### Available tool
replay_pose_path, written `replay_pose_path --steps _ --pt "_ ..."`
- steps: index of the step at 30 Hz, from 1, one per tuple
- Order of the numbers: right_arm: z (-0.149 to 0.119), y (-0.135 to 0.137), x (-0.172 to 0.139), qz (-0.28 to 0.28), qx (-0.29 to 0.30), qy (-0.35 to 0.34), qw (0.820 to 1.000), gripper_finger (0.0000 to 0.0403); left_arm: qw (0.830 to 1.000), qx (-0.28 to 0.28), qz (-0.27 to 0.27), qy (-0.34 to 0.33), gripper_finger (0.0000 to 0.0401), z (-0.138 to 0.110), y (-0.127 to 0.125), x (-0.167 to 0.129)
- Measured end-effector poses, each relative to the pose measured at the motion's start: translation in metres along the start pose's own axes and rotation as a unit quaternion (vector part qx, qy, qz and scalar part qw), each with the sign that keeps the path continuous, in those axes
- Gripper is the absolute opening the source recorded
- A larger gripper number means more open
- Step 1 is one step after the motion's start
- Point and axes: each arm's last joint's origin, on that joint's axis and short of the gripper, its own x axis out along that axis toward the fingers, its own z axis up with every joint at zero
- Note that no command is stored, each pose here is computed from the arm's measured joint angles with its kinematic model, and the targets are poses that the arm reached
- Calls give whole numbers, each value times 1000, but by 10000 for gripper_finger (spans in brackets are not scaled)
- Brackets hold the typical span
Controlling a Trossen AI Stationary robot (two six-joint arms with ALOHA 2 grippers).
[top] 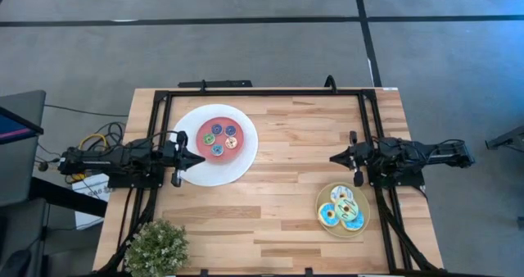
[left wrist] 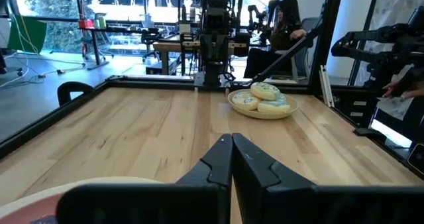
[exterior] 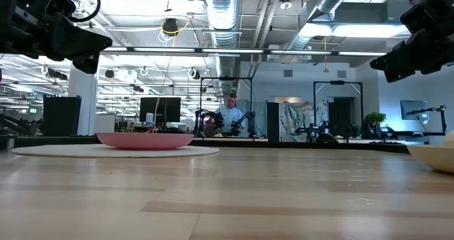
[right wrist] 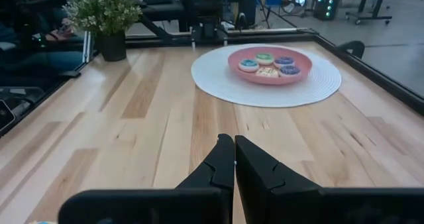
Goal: Pick & Place donuts
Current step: Return to Home Position
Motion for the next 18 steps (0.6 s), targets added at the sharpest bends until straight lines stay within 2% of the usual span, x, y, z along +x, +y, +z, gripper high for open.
replay_pose_path --steps 18 --pt "0 0 0 1 0 0 1000 5 1000 2 0 0 0 0 0 0"
